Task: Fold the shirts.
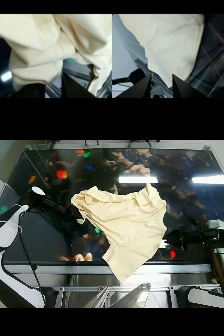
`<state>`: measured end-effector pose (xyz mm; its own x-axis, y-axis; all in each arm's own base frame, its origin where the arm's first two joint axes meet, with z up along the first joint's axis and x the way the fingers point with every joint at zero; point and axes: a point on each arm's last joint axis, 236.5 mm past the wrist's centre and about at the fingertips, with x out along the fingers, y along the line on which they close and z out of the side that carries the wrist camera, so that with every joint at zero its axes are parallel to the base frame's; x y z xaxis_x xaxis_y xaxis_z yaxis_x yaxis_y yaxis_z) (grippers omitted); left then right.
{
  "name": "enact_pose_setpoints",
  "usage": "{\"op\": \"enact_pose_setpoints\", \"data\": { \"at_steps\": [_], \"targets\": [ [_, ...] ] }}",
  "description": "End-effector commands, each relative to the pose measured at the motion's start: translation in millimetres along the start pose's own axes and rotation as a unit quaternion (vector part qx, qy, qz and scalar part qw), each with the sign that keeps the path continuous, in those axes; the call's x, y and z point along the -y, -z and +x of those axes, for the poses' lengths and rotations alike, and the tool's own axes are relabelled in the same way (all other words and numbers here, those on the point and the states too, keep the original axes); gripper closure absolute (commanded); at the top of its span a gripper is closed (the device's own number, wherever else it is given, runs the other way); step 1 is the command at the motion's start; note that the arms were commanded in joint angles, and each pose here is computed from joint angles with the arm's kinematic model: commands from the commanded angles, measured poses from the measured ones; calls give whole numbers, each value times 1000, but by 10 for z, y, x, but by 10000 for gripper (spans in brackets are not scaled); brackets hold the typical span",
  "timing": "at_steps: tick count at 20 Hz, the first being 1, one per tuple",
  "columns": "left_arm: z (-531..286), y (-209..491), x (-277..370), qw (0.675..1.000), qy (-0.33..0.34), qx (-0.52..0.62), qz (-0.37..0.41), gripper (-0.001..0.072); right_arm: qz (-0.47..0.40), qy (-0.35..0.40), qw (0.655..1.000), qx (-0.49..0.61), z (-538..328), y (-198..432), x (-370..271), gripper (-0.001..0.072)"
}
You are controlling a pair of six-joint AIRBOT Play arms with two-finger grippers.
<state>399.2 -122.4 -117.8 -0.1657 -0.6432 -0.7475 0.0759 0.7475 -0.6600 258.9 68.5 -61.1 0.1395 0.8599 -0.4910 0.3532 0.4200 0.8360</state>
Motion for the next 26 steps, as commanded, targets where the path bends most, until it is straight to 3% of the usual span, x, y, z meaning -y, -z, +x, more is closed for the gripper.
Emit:
{"op": "enact_pose_setpoints", "data": {
  "at_steps": [1,6,8,10,15,16,18,20,22,24,26],
  "targets": [
    [35,-150,7,1000,-17,3,1,708,20,4,1000,11,-91,21,130,408],
    [-279,-127,62,1000,3,-11,-3,684,55,86,995,9,-156,68,539,409],
    [-364,-65,57,1000,16,-20,-10,684,58,91,994,16,-106,47,575,405],
    [-410,9,40,999,23,-32,-15,684,61,90,994,8,44,108,565,322],
    [-568,222,259,993,91,-68,-22,683,54,117,992,6,639,197,534,334],
    [-644,180,353,991,118,-54,-21,684,52,104,993,21,749,130,419,380],
    [-856,68,493,987,161,-12,-15,683,52,81,994,54,948,-14,214,699],
    [-1097,40,580,984,179,19,-9,684,19,33,998,54,1060,-15,-72,693],
    [-1387,122,632,984,174,40,2,683,-24,-77,996,32,992,78,-624,693],
    [-1763,209,816,978,184,92,24,683,-71,-235,969,33,577,161,-1438,693],
    [-2274,352,1289,949,256,167,74,683,-132,-321,936,59,18,202,-2024,692]
  ]
}}
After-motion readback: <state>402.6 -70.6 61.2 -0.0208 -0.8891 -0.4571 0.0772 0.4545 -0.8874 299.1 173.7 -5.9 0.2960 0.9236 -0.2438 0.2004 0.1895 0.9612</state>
